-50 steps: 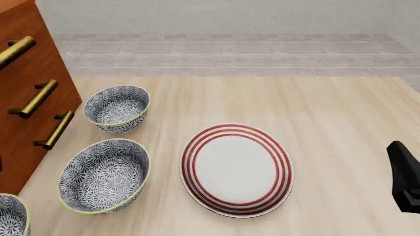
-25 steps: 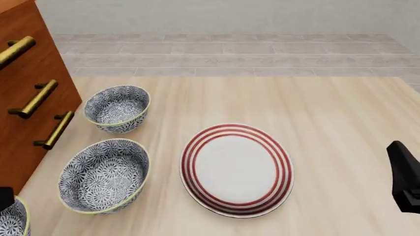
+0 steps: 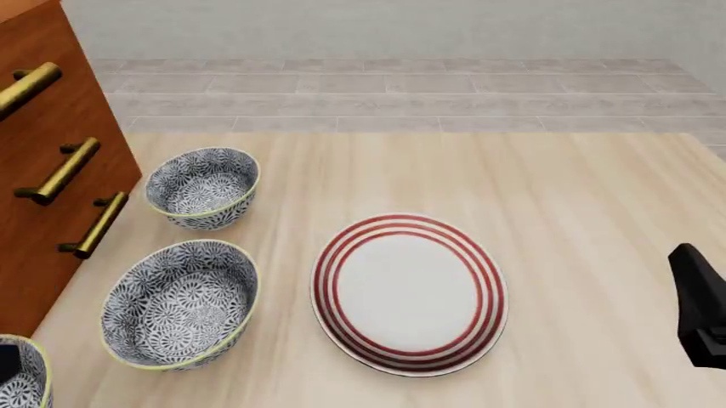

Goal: Put the bowl at the front on the plate.

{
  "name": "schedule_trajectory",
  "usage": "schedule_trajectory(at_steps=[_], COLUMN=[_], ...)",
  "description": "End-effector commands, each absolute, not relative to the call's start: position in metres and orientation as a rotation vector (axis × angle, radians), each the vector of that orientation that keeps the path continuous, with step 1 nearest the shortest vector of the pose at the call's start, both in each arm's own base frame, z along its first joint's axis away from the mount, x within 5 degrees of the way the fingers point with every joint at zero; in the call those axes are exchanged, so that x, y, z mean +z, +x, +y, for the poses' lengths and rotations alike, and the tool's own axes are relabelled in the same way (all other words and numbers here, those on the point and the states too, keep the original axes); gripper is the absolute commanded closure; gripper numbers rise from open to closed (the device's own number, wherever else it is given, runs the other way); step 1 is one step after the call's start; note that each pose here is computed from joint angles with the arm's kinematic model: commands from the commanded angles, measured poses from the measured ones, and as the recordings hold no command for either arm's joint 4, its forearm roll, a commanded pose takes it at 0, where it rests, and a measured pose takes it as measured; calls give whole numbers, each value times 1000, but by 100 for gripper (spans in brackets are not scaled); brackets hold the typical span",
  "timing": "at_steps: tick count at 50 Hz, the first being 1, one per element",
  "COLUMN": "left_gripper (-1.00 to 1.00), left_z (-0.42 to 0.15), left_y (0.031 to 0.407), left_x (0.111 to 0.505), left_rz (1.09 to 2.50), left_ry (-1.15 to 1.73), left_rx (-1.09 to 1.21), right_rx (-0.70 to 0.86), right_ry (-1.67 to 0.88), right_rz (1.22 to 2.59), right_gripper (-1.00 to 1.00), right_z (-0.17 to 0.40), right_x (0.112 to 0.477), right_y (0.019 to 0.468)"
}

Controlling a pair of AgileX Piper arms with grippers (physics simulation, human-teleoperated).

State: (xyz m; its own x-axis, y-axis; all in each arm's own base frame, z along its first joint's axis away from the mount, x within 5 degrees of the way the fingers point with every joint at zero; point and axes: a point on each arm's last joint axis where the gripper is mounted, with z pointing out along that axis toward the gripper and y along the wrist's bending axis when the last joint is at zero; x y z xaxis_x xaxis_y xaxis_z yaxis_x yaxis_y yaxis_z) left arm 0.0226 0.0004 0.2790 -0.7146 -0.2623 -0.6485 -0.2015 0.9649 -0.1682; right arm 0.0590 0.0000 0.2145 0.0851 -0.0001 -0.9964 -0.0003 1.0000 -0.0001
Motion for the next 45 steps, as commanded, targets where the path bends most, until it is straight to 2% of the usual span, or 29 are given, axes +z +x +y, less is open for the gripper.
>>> schedule_trajectory(at_steps=[1,24,45], left_gripper=[-100,-100,-100], left_z=[1,1,2], left_y=[22,21,43], left_x=[268,241,224], left_rz=[2411,2464,2481], left_ry=[-354,-360,-372], left_rx=[-91,-94,-76], right_rx=[0,0,0], right_ry=[0,0,0], right_rz=[1485,1485,1485], right_gripper=[-100,-100,-100], right_z=[0,0,0], right_x=[214,214,214], right_y=[58,58,58])
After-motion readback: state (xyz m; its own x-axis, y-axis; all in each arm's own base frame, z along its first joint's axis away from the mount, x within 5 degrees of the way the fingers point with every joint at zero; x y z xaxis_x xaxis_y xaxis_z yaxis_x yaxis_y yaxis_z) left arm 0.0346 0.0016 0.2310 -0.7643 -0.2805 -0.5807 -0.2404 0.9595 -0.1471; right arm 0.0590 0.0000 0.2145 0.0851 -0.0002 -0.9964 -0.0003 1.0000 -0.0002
